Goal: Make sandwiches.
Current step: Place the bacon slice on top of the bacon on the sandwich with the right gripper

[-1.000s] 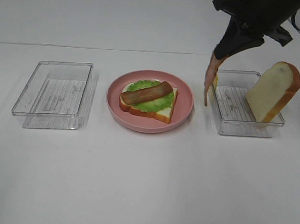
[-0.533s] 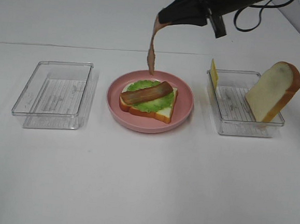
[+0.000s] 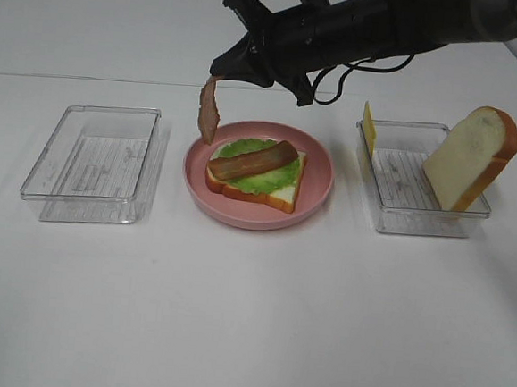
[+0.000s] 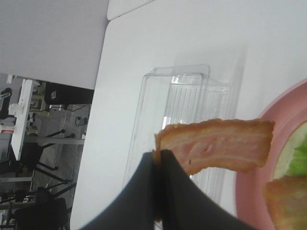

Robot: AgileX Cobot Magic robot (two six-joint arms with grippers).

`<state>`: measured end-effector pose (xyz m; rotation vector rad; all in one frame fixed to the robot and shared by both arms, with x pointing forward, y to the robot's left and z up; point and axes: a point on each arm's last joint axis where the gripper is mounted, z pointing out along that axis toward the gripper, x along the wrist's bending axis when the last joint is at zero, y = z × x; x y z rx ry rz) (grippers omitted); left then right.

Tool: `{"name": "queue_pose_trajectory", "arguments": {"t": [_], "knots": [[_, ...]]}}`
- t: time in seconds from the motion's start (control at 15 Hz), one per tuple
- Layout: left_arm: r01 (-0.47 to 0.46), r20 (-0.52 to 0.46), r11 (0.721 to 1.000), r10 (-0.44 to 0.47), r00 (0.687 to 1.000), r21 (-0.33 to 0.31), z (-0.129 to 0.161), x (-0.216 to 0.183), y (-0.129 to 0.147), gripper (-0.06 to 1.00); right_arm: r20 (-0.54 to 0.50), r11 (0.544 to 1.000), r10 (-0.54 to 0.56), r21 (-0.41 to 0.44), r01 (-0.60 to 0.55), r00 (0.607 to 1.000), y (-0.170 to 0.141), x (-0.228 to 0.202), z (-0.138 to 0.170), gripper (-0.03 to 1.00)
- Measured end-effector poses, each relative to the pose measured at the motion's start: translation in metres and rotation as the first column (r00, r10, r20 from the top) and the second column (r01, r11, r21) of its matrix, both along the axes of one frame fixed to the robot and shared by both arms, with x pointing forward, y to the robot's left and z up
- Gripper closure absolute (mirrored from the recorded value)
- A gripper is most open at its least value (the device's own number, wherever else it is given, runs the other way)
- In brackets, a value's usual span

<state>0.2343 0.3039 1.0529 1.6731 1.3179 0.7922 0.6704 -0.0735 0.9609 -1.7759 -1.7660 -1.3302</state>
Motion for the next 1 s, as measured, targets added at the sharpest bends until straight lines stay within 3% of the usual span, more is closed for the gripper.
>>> {"name": "queue_pose_trajectory", "arguments": {"t": [0.13,0.47,0.73,1.0], "knots": [[0.000,0.000,1.000,0.000,1.000,0.000,0.000,0.000,0.000,0.30,-0.007,0.998,-0.020,-0.053,0.019,1.000,-0.003,0.005,-0.020,0.97],[0.000,0.000,1.000,0.000,1.000,0.000,0.000,0.000,0.000,0.30,-0.036,0.981,-0.013,-0.195,0.006,0.999,-0.016,0.005,-0.032,0.97],[0.000,0.000,1.000,0.000,1.000,0.000,0.000,0.000,0.000,0.30,-0.044,0.923,-0.052,-0.384,0.031,0.998,-0.039,0.004,-0.027,0.97],[0.000,0.000,1.000,0.000,1.000,0.000,0.000,0.000,0.000,0.30,-0.070,0.901,-0.050,-0.434,0.015,0.996,-0.043,0.000,-0.020,0.97]]}}
